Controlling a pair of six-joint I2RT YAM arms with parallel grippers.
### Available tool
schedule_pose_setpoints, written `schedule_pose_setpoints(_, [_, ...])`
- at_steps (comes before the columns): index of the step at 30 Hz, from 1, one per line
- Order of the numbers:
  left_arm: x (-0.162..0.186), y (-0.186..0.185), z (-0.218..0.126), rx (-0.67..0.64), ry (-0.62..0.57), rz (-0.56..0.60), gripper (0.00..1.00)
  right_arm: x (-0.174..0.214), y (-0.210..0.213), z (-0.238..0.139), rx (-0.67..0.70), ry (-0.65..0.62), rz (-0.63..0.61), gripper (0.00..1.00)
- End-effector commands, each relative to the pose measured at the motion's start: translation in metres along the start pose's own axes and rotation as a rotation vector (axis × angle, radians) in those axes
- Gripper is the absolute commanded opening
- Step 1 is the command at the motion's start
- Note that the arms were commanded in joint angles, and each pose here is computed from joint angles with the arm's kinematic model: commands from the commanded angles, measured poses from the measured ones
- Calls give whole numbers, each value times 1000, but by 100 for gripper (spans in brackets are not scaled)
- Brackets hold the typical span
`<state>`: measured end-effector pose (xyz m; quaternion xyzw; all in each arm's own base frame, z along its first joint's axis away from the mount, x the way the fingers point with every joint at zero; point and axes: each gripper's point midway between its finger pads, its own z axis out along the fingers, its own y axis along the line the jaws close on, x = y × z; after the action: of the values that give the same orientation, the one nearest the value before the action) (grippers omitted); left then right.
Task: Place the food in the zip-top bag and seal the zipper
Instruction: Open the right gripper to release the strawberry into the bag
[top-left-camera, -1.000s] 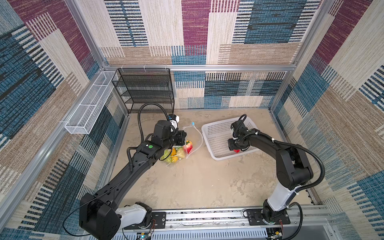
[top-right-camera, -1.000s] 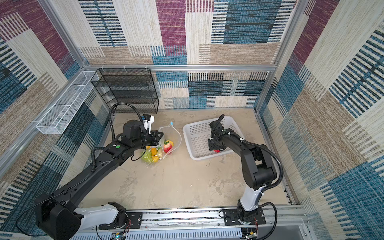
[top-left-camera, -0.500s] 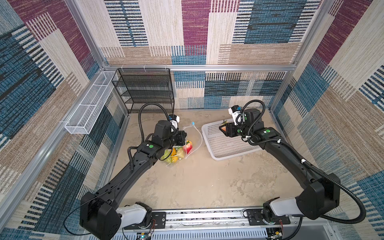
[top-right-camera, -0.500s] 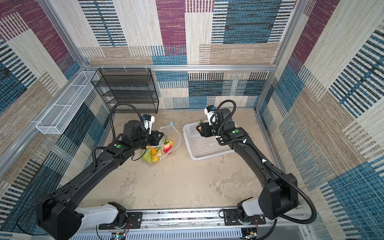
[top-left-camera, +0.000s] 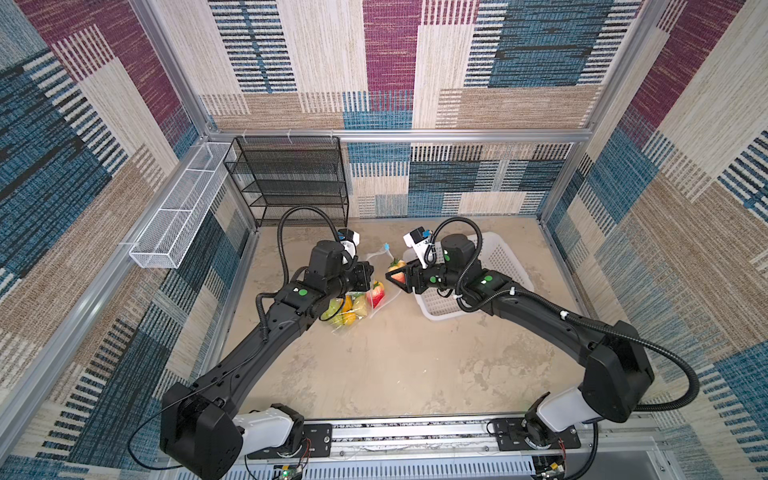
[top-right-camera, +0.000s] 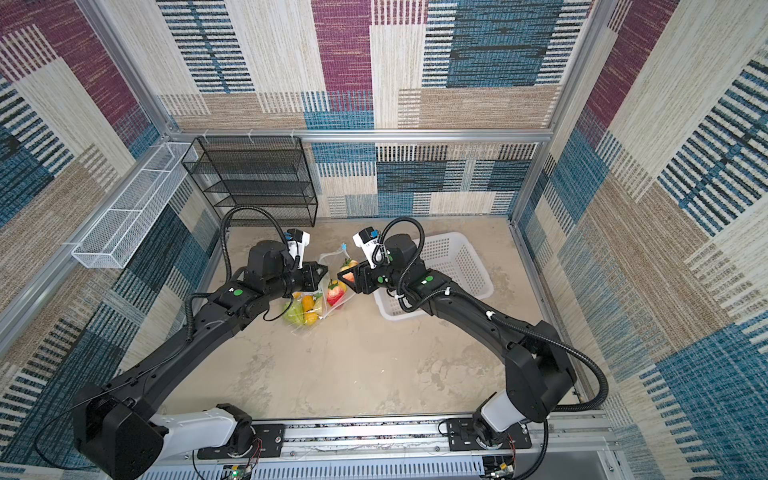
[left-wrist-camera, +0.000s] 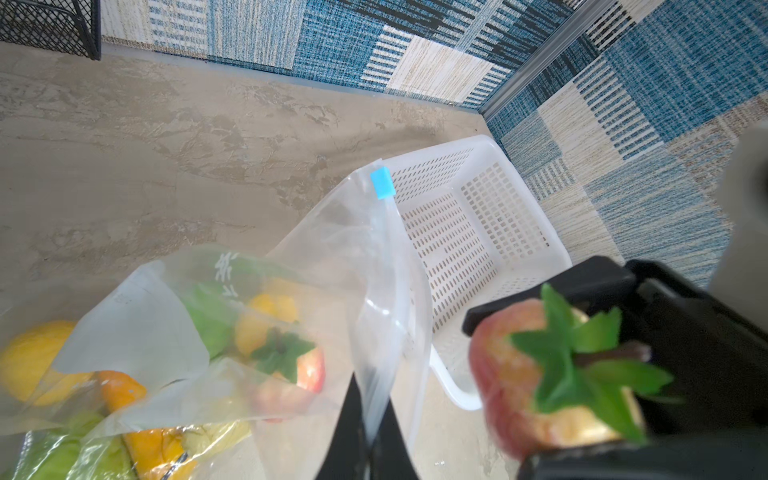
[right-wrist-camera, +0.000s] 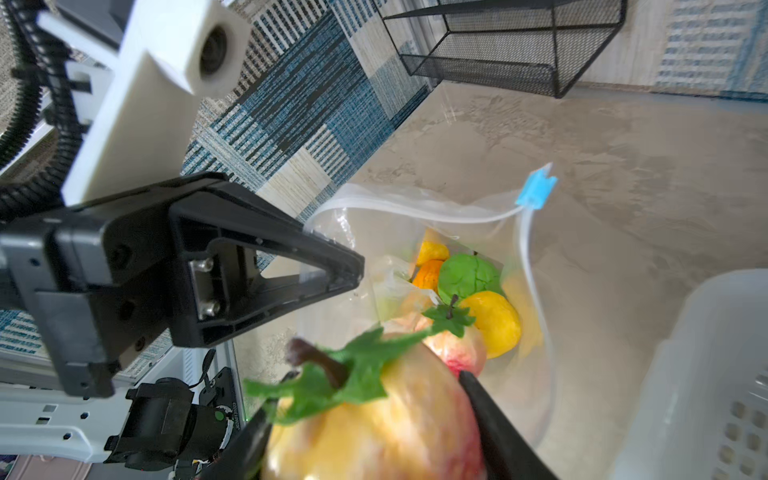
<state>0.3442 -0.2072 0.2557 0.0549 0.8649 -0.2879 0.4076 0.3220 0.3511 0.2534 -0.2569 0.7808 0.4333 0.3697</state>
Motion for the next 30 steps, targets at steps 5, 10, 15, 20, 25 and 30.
schedule_pose_setpoints(5, [-6,-3,-2,12,-24,-3,0,-5,-31,22,120,-82,25,48])
schedule_pose_setpoints(10, [-7,-3,-3,7,-28,0,0,9,-60,33,238,-45,57,49])
schedule_pose_setpoints(15, [-6,-3,-1,11,-21,-4,0,13,-60,47,302,-16,45,51])
schedule_pose_setpoints(20, [-5,-3,-1,12,-20,-4,0,23,-61,64,353,29,48,54])
schedule_pose_setpoints(25, [-7,-4,-3,12,-28,-2,0,29,-61,73,381,57,38,62])
schedule_pose_setpoints(30, [-7,-2,-4,6,-30,-2,0,20,-52,70,359,44,27,73])
